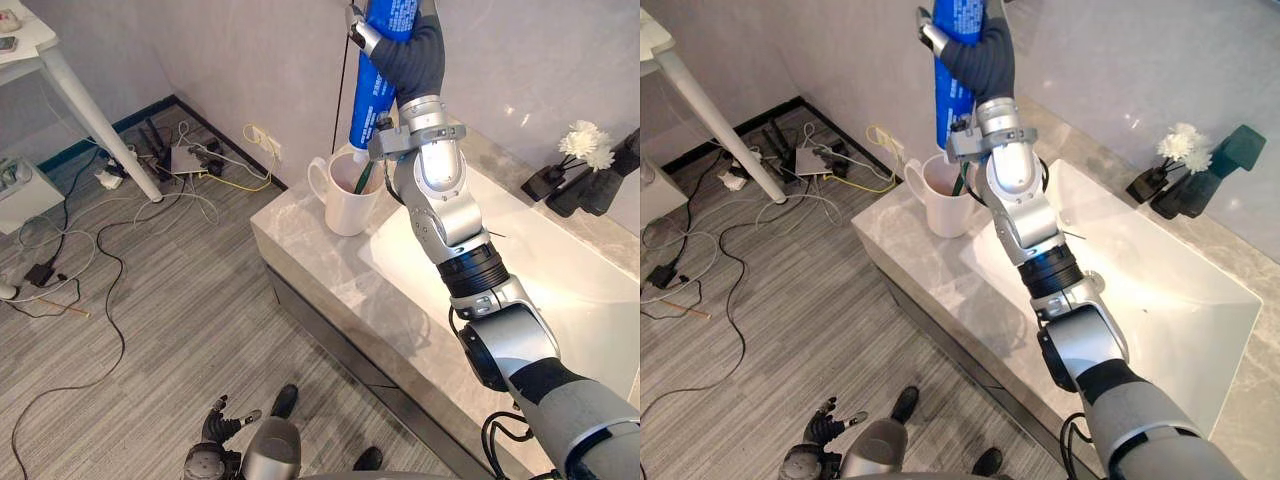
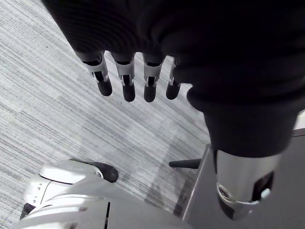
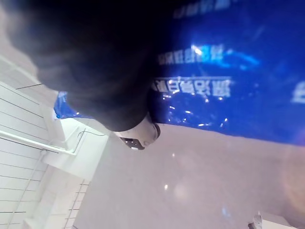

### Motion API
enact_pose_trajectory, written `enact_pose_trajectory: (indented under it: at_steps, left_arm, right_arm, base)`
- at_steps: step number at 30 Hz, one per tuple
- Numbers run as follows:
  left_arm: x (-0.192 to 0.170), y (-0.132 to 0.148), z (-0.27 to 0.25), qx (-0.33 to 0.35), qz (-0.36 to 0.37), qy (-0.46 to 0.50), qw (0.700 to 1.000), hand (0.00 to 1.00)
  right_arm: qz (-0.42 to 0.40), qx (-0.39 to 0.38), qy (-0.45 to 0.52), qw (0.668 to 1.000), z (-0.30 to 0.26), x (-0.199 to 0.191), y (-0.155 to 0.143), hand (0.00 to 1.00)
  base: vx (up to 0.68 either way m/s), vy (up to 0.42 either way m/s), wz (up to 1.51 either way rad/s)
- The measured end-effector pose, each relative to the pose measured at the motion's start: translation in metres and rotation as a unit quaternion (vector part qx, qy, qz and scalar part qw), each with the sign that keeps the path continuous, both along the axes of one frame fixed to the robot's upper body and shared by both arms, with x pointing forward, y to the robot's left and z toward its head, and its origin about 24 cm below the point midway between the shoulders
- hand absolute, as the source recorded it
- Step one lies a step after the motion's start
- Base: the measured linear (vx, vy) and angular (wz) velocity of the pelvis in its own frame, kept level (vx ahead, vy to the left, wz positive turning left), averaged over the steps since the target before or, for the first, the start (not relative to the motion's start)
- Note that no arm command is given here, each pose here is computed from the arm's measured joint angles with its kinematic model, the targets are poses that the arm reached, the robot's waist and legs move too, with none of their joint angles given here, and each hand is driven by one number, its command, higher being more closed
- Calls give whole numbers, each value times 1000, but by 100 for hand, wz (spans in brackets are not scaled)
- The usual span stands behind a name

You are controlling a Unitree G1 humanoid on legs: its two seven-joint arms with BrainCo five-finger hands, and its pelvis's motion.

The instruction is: Organize washtable

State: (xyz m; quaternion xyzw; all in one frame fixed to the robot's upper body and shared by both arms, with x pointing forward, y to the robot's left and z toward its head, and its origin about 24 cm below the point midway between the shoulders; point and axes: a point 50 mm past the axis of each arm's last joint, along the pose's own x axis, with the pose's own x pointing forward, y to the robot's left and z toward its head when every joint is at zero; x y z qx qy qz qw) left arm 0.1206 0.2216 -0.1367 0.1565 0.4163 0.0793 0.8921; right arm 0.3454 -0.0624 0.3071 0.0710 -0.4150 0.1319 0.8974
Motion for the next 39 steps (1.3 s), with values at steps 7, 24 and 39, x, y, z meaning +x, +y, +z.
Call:
enact_pose_trajectory:
  at_steps: [7,24,39]
  left_arm:
    - [2,-1,1,0,-1,-3,1000,0]
    - [6,-3,1,4,-4,-7,1000,0]
    - [5,-3,1,5,-4,-7,1000,0]
  right_arm:
    - [-4,-1,25,1000,-8,7,0,100]
    - [26,-17,41,999,-22,5,17,100]
    - [32,-24,84,996,-53,7,17,0]
  base:
    - [0,0,0]
    - [-3,1,-1]
    - [0,0,0]
